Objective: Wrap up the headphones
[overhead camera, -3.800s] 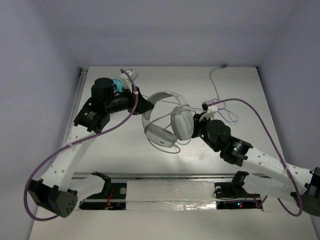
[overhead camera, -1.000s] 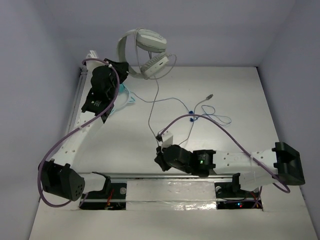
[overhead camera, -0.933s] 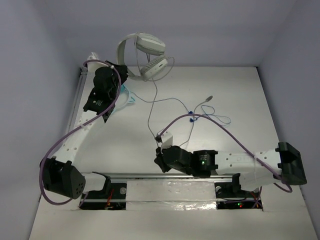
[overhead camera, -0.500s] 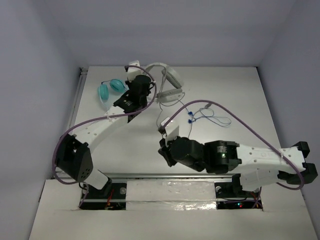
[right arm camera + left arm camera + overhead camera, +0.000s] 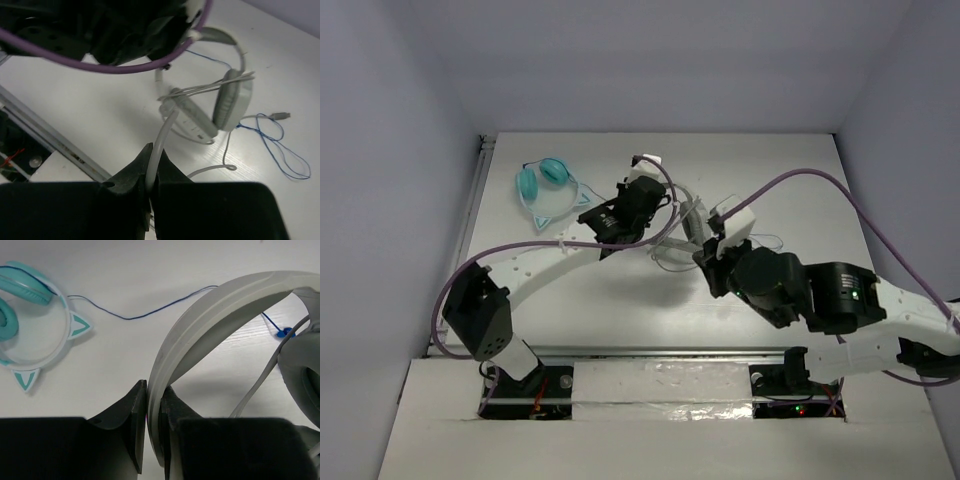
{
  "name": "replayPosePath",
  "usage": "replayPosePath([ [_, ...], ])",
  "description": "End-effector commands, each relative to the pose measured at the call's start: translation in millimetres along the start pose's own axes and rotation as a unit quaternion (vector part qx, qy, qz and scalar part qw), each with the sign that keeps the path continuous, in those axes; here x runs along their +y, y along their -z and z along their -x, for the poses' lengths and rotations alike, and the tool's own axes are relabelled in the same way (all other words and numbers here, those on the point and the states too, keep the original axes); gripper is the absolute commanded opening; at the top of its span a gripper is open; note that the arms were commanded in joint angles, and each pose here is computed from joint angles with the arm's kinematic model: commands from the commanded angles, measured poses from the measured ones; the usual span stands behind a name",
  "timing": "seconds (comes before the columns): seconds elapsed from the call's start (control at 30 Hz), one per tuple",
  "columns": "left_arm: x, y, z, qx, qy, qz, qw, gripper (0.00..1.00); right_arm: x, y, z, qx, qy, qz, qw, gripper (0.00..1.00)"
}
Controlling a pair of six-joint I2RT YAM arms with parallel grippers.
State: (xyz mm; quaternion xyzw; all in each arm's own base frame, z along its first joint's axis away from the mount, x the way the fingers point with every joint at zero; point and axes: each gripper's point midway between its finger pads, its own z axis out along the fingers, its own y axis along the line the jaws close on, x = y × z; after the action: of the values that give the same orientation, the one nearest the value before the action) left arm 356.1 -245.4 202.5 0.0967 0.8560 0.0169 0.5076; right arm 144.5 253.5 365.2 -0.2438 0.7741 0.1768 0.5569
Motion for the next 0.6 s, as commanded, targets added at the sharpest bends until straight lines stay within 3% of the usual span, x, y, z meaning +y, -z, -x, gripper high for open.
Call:
replayPosePath([
  [0.0,0.5,35.8,21.7,-0.032,0.025,-0.060,0.997,0.00,-35.7,8.7,10.0,-0.026,-0.003,-0.051,0.998,0.00],
  [0.13,-5.7,63.4,12.5,-0.033,0.019,-0.137,0.990,0.00,-48.5,3.8,5.7,-0.032,-0.002,-0.076,0.997,0.00],
  [0.43,-21.0,131.8,-10.5,-0.038,-0.045,-0.309,0.949,0.00,-92.7,-33.9,-9.9,-0.020,0.011,-0.170,0.985,0.00],
  [0.57,-11.2,149.9,7.1,-0.069,0.000,-0.325,0.943,0.00,-100.4,-39.0,-10.1,-0.031,-0.007,-0.185,0.982,0.00],
])
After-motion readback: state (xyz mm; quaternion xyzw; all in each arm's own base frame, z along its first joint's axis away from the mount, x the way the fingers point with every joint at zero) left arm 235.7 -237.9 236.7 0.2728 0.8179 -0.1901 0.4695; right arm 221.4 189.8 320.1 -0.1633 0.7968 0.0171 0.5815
